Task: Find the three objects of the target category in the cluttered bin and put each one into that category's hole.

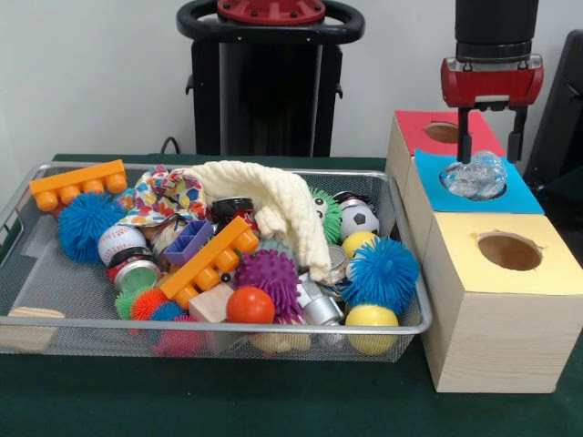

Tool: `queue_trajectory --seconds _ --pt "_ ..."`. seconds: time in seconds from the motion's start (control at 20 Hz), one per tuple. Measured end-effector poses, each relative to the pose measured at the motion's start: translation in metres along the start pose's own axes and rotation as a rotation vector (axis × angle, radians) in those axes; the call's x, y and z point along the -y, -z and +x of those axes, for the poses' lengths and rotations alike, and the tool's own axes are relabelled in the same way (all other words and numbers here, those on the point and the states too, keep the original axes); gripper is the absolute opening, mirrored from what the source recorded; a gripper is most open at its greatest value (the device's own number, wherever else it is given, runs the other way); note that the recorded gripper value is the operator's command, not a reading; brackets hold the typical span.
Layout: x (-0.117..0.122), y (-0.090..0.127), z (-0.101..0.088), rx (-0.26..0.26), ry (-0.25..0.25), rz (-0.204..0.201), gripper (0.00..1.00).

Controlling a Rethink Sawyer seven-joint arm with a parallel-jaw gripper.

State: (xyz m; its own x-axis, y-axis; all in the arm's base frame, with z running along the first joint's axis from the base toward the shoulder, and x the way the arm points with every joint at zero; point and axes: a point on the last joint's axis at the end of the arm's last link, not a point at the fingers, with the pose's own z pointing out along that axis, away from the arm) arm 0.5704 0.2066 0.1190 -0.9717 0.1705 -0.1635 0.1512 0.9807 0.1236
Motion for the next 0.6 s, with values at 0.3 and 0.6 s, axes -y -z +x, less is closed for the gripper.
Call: queue_trajectory --seconds 0.3,0.6 --pt "0.0006 -0.0034 0.0022 -0.007 -0.004 -0.005 1.0" --pt "0.001 -0.0042 0.0026 -0.008 -0.004 -0.004 1.0"
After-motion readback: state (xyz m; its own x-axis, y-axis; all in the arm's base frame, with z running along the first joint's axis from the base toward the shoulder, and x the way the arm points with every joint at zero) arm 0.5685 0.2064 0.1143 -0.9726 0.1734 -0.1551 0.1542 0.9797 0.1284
